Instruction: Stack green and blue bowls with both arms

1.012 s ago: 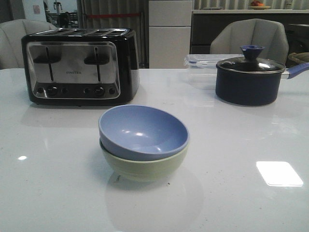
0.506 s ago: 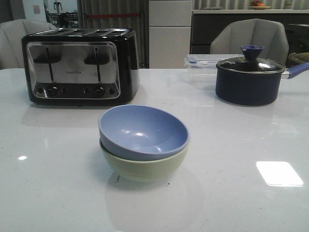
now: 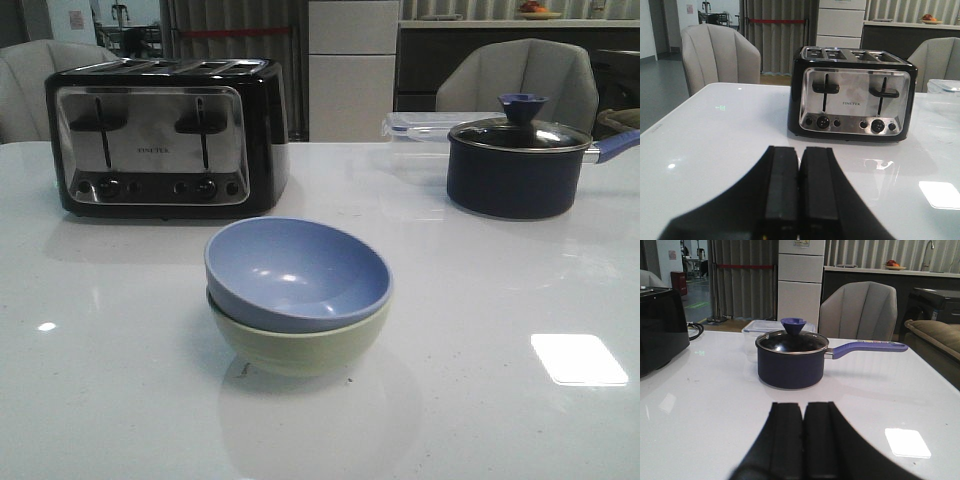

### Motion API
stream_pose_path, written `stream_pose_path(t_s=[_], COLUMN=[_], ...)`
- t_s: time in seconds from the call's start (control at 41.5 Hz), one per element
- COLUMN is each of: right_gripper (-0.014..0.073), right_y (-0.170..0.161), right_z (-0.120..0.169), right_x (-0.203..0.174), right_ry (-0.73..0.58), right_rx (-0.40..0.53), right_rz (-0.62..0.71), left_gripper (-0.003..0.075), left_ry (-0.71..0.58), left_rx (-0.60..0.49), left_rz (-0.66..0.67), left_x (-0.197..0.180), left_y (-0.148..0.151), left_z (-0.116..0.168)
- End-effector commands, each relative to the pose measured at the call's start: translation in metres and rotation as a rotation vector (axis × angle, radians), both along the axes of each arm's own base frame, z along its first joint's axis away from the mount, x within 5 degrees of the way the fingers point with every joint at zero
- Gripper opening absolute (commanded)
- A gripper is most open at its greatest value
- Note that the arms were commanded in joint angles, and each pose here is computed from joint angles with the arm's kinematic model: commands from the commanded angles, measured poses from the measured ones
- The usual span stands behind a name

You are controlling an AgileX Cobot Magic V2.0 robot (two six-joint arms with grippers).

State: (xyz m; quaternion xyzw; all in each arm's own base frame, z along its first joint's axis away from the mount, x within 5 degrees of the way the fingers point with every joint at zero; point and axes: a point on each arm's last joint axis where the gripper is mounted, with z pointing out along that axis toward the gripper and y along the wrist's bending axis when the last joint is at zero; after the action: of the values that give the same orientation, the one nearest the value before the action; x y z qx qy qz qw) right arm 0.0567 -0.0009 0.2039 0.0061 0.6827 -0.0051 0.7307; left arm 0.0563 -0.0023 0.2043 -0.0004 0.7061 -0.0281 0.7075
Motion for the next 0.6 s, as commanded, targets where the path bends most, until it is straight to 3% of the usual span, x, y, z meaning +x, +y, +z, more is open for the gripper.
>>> stream_pose_path(t_s=[0.0,0.578], right_gripper=[0.0056,0.0056], right_y=[-0.0006,-0.0006], right_z=[0.0115,0.0092], right_x=[-0.0031,-0.0027], right_ry=[-0.124,-0.098], right_rx=[-0.015,-0.006], right_rz=[-0.012,-0.01], left_gripper=[0.0093,0.0093], left_ry=[-0.113,-0.113], left_rx=[-0.014,-0.014], left_rz=[-0.005,-0.005], left_x=[-0.002,-0.002], left_y=[-0.0001,-0.0001], left_z=[0.0085,0.0085])
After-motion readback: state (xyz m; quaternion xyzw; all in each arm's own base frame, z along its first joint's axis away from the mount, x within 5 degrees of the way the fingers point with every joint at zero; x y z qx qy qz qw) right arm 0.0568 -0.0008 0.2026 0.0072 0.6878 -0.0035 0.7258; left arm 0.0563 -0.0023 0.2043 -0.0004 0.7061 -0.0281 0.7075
